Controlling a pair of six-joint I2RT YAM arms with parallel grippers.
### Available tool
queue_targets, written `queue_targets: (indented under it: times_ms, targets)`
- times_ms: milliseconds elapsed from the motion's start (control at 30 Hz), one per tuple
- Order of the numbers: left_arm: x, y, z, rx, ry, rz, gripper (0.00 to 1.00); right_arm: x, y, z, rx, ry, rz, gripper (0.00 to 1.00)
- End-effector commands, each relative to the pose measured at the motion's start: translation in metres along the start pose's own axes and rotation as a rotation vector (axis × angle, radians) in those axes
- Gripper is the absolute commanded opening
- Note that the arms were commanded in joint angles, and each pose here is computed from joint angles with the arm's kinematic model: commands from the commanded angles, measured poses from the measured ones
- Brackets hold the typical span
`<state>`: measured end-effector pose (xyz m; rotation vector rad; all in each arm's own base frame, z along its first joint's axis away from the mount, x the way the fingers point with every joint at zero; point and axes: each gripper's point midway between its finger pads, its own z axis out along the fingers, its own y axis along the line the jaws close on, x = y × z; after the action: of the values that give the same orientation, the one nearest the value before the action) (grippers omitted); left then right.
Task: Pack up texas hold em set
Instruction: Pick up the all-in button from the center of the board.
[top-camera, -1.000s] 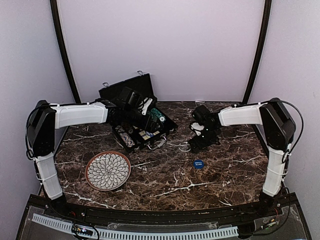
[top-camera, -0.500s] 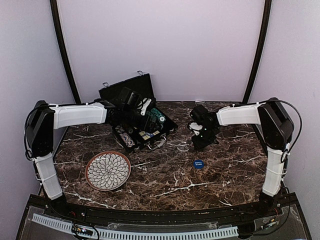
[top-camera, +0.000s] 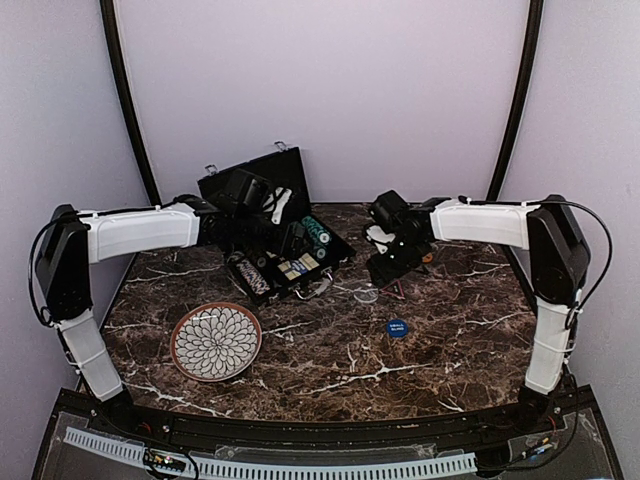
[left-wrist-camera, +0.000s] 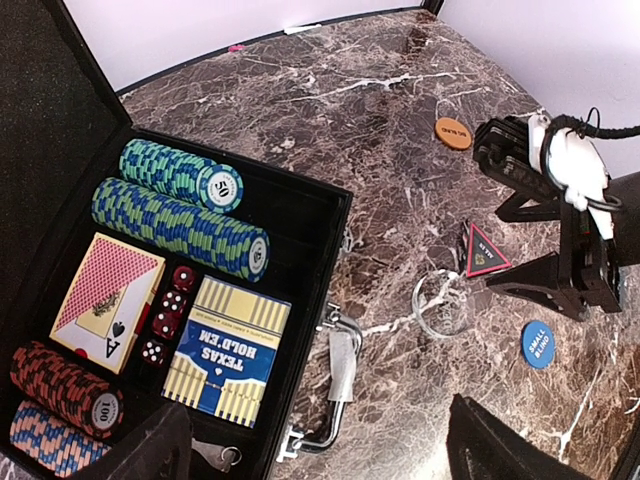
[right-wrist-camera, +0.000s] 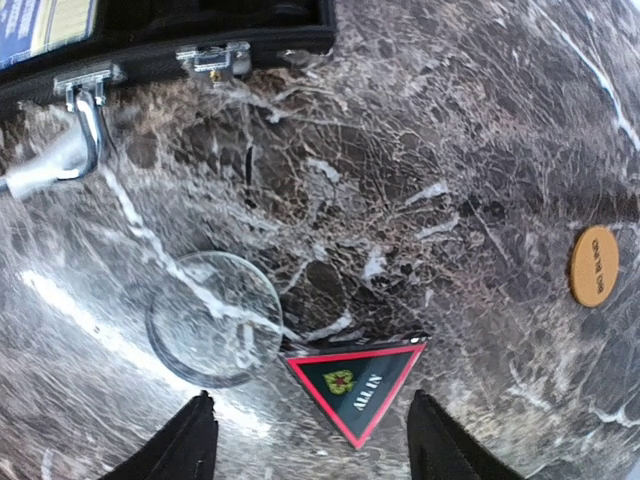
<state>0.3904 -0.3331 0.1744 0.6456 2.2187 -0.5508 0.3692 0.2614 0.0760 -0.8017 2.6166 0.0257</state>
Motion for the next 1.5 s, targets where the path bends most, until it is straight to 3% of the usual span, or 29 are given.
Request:
queue_targets:
  times_ms: [0,100,200,700,1467]
  targets:
    - [-0.011,0.002,-0.017,-0.016,-0.040,-0.009,0.91,-0.004,-0.014,-0.003,0.058,-0.002,0.065,0.75]
    - [-0.009,0.003,-0.016,-0.018,-0.034,-0.007,0.91,-0.001,-0.016,0.001,0.058,0.013,0.116,0.84]
    - [-0.007,0.003,-0.015,-0.018,-0.031,-0.004,0.91,0.007,-0.014,0.009,0.046,0.039,0.149,0.87]
    - [-0.003,0.000,-0.008,0.005,-0.013,-0.009,0.92,0.047,-0.011,0.036,0.005,0.145,0.231,0.86]
    - [-0.003,-0.001,-0.006,0.014,-0.011,-0.006,0.92,0.035,-0.008,0.052,-0.011,0.107,0.383,0.85]
